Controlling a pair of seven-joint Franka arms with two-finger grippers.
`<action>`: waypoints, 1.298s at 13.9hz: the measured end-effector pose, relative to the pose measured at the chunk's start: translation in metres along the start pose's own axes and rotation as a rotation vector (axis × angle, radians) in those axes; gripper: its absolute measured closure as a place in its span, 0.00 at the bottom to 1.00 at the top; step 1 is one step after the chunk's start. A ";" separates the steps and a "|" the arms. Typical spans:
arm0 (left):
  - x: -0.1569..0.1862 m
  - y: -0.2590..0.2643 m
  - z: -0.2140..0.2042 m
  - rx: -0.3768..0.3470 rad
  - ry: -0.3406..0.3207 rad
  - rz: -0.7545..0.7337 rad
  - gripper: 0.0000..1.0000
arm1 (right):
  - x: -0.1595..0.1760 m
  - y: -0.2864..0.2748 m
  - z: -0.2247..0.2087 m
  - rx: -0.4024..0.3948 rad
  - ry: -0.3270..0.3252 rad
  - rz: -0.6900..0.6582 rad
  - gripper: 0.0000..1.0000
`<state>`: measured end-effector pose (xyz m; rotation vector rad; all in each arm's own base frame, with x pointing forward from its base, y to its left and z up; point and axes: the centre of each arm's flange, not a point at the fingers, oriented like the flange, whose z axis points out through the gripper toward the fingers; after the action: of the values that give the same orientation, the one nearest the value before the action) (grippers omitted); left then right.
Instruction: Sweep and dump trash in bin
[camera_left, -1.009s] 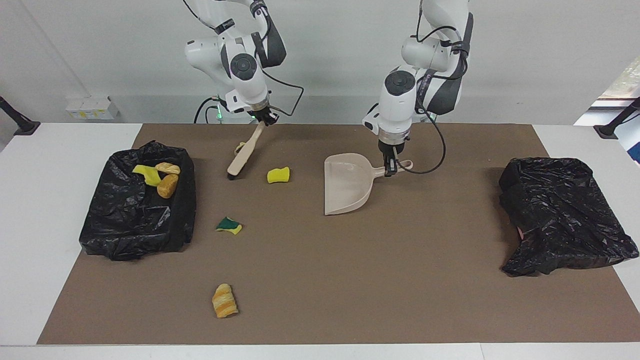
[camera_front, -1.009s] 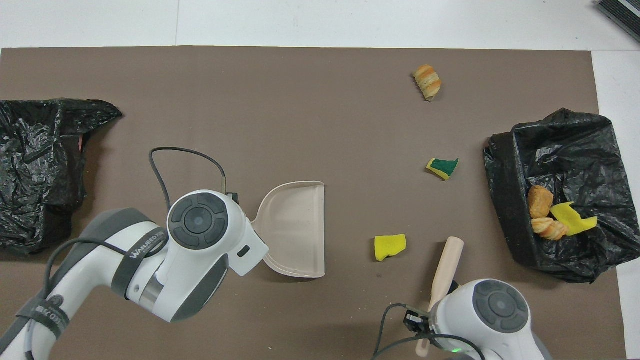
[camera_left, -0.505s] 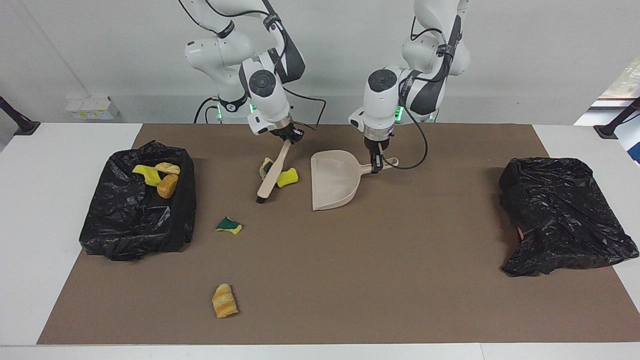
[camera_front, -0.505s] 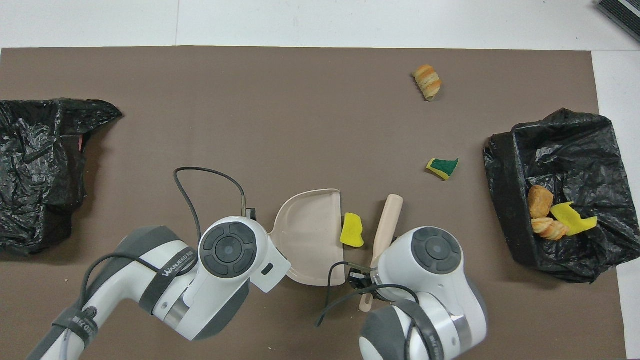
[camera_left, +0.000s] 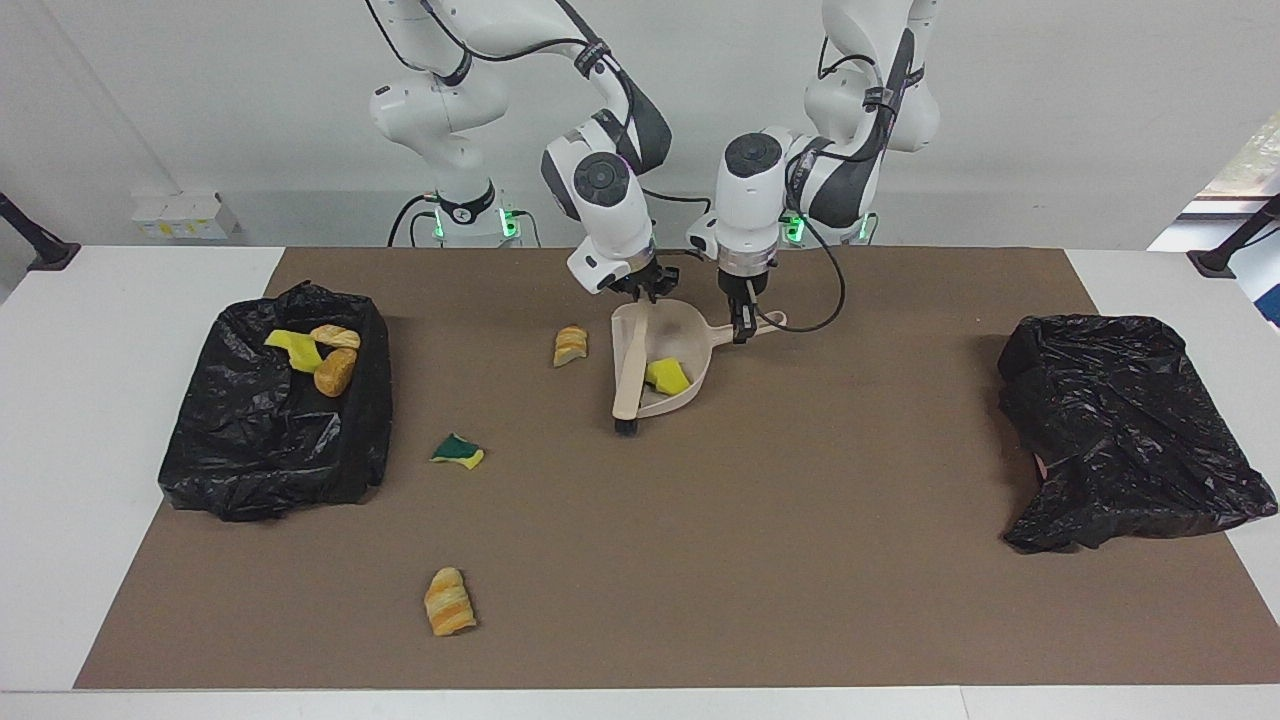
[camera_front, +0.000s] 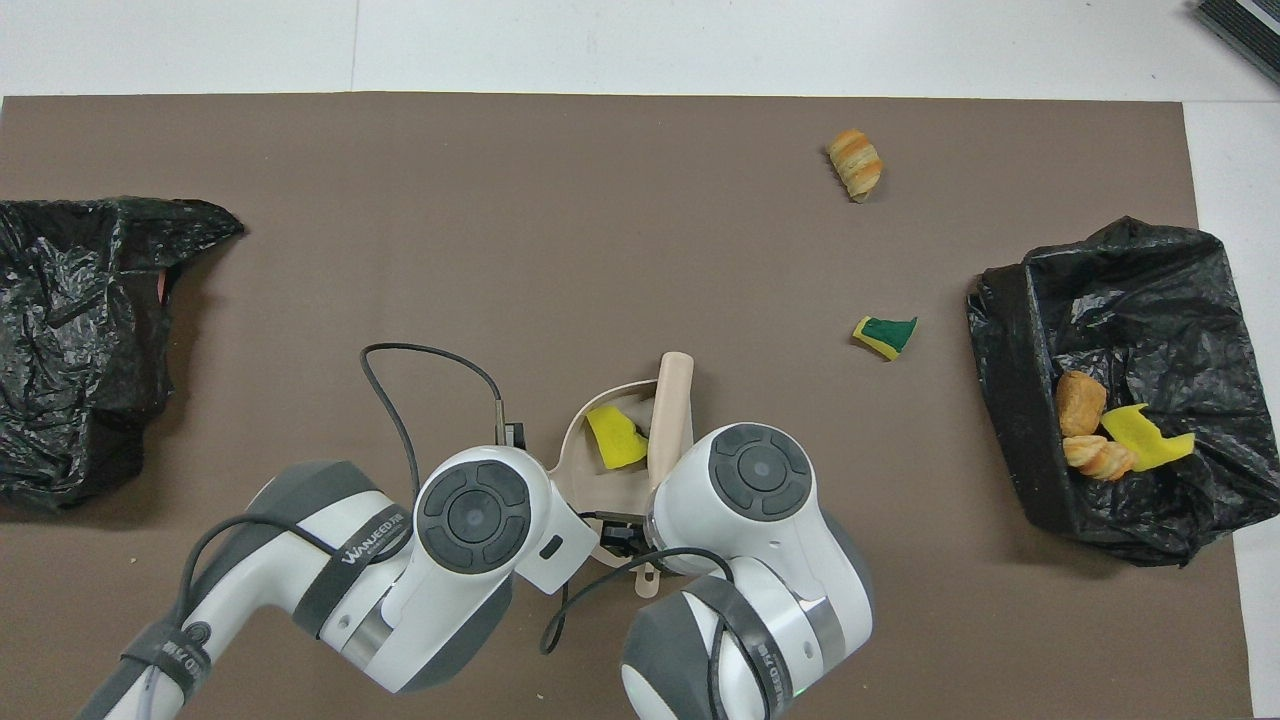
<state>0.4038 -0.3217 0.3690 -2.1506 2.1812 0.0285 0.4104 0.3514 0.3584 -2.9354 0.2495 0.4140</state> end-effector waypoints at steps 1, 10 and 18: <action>0.000 0.000 0.000 0.002 0.002 -0.003 0.68 | 0.000 -0.003 -0.004 0.004 0.002 -0.006 0.74; 0.000 0.000 0.000 0.004 0.004 -0.008 0.68 | -0.013 0.059 -0.063 -0.162 -0.039 0.018 0.74; 0.003 0.003 0.001 0.003 0.003 -0.076 0.68 | 0.006 0.184 -0.030 -0.223 -0.115 -0.010 0.74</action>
<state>0.4012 -0.3246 0.3681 -2.2310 2.0982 0.0166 0.3889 0.1663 0.3590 -3.1125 0.1836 0.6456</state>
